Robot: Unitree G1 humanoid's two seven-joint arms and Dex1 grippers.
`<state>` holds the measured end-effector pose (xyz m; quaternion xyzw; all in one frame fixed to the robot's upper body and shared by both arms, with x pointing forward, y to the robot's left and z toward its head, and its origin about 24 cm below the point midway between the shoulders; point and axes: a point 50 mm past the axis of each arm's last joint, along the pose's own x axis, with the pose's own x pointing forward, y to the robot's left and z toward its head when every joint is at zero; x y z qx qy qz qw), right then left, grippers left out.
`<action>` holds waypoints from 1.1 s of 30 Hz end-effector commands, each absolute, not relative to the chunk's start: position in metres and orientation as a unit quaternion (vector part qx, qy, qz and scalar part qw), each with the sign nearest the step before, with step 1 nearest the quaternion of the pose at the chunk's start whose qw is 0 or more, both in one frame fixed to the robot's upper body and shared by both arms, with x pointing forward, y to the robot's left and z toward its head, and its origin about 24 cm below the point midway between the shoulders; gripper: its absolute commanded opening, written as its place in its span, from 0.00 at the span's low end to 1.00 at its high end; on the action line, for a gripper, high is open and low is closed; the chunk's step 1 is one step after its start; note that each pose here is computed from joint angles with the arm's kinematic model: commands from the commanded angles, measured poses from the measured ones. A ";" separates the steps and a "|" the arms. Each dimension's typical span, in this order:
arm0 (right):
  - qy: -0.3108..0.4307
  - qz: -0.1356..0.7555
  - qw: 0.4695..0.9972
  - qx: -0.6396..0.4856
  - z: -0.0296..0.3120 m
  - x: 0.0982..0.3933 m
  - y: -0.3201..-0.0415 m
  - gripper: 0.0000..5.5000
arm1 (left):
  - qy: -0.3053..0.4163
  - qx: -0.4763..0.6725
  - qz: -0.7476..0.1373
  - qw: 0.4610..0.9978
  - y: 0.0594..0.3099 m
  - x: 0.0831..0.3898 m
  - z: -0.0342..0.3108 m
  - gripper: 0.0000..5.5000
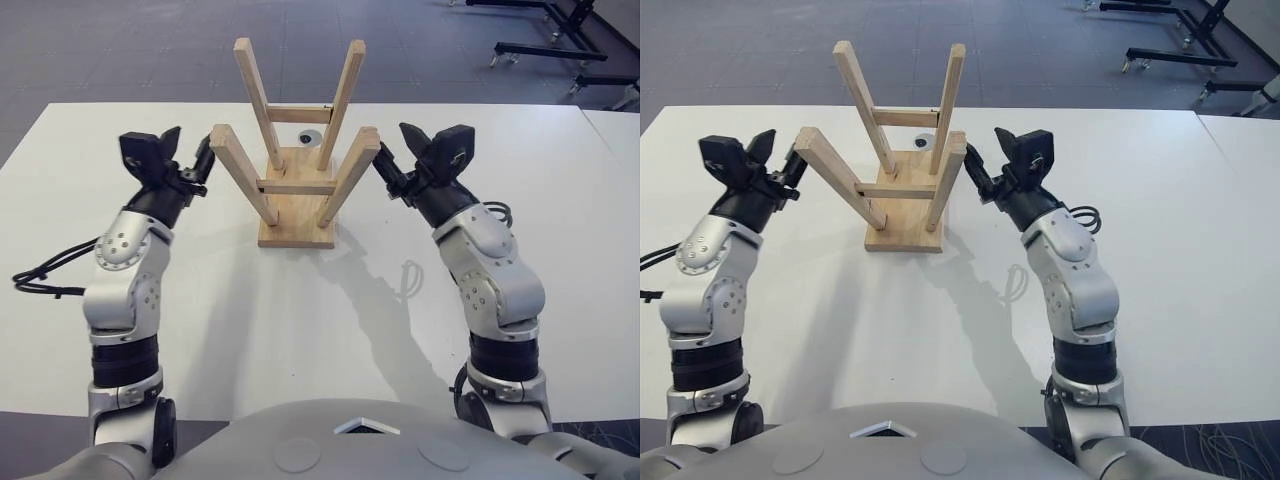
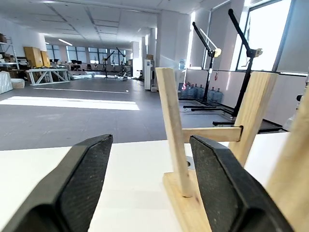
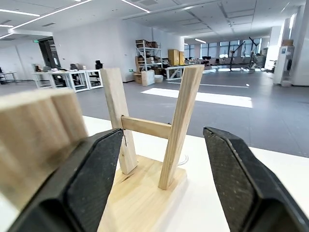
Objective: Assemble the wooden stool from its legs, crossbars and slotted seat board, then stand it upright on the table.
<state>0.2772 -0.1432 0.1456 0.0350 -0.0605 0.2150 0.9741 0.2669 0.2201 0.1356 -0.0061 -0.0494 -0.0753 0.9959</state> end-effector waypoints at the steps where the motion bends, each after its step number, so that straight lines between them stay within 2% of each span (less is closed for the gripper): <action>1: -0.072 0.184 0.980 0.033 0.145 0.315 -0.149 0.56 | -0.066 0.050 0.031 0.996 0.260 0.275 0.152 0.53; 4: -0.064 0.255 0.964 0.032 0.135 0.317 -0.123 0.56 | -0.083 0.059 0.066 0.993 0.279 0.280 0.163 0.53; 6: -0.053 0.335 0.939 0.061 0.130 0.301 -0.095 0.56 | -0.085 0.058 0.088 0.991 0.290 0.280 0.163 0.53; 8: -0.048 0.453 0.886 0.087 0.133 0.274 -0.070 0.56 | -0.082 0.050 0.101 0.990 0.296 0.280 0.160 0.53; 11: -0.009 0.610 0.789 0.074 0.144 0.228 -0.081 0.56 | -0.078 0.046 0.104 0.990 0.298 0.277 0.155 0.53; 13: -0.002 0.646 0.761 0.053 0.160 0.219 -0.084 0.56 | -0.062 0.045 0.124 0.989 0.307 0.269 0.144 0.53; 17: -0.021 0.630 0.776 0.012 0.181 0.223 -0.096 0.56 | -0.049 0.041 0.147 0.987 0.315 0.262 0.136 0.53; 21: -0.051 0.545 0.837 0.019 0.190 0.245 -0.136 0.56 | -0.052 0.039 0.153 0.986 0.317 0.261 0.136 0.53; 23: -0.104 0.504 0.853 0.082 0.205 0.256 -0.164 0.56 | -0.051 0.039 0.146 0.987 0.313 0.263 0.135 0.53; 24: -0.133 0.489 0.855 0.112 0.214 0.260 -0.176 0.56 | -0.046 0.034 0.131 0.990 0.310 0.263 0.133 0.53; 26: -0.162 0.464 0.862 0.121 0.225 0.269 -0.191 0.56 | -0.017 0.029 0.013 0.999 0.287 0.254 0.121 0.53; 28: -0.152 0.441 0.878 0.110 0.220 0.280 -0.201 0.56 | 0.015 0.042 -0.055 0.998 0.278 0.244 0.110 0.53; 31: -0.066 0.338 0.938 -0.028 0.175 0.315 -0.217 0.56 | 0.117 0.175 -0.127 0.969 0.282 0.229 0.084 0.53; 33: -0.027 0.302 0.950 -0.081 0.147 0.332 -0.213 0.56 | 0.156 0.219 -0.154 0.951 0.283 0.228 0.073 0.53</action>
